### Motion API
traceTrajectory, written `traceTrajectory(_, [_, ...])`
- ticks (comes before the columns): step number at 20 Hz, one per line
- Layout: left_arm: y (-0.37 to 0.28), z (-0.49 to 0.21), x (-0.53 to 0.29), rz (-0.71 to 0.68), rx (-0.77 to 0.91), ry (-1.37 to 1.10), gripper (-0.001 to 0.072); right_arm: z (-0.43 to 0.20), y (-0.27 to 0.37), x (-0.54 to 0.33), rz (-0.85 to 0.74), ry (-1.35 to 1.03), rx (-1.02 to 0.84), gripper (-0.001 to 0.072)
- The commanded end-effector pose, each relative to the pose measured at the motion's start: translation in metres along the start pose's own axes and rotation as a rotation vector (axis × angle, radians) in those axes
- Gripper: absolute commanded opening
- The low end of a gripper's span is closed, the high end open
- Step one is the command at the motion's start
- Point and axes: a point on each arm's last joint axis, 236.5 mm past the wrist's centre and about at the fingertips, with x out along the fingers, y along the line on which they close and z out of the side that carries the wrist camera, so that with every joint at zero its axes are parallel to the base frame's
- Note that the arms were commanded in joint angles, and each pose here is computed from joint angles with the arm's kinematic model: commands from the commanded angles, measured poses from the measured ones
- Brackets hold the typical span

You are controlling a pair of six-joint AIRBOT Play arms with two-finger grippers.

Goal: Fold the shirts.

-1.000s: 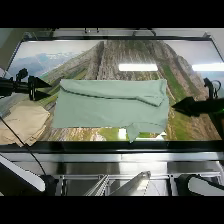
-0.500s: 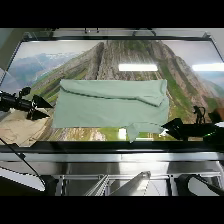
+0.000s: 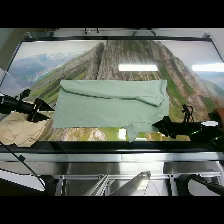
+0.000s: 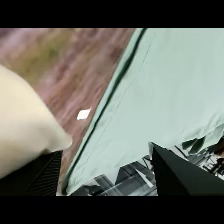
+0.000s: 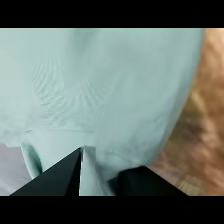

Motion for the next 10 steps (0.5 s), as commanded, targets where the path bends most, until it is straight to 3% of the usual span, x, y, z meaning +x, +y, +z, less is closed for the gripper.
traceTrajectory(1, [0.010,0.009,0.016,0.040,0.020,-0.033,0.0608,0.003,0.005,0.002,0.018,-0.014,0.003,0.0283])
traceTrajectory(3, [0.005,0.002,0.031,0.041,0.043,0.025,0.0607,0.003,0.005,0.002,0.018,-0.014,0.003,0.0283])
traceTrajectory(6, [-0.012,-0.006,0.049,0.042,0.130,0.079,0.0497,0.003,0.005,0.002,0.018,-0.014,0.003,0.0283])
traceTrajectory(9, [-0.013,-0.014,0.056,0.077,0.163,0.120,0.0495,0.001,0.006,0.002,0.023,-0.008,0.004,0.0283])
traceTrajectory(10, [-0.012,-0.017,0.056,0.079,0.168,0.132,0.0347,-0.001,0.008,0.002,0.029,0.001,0.003,0.0283])
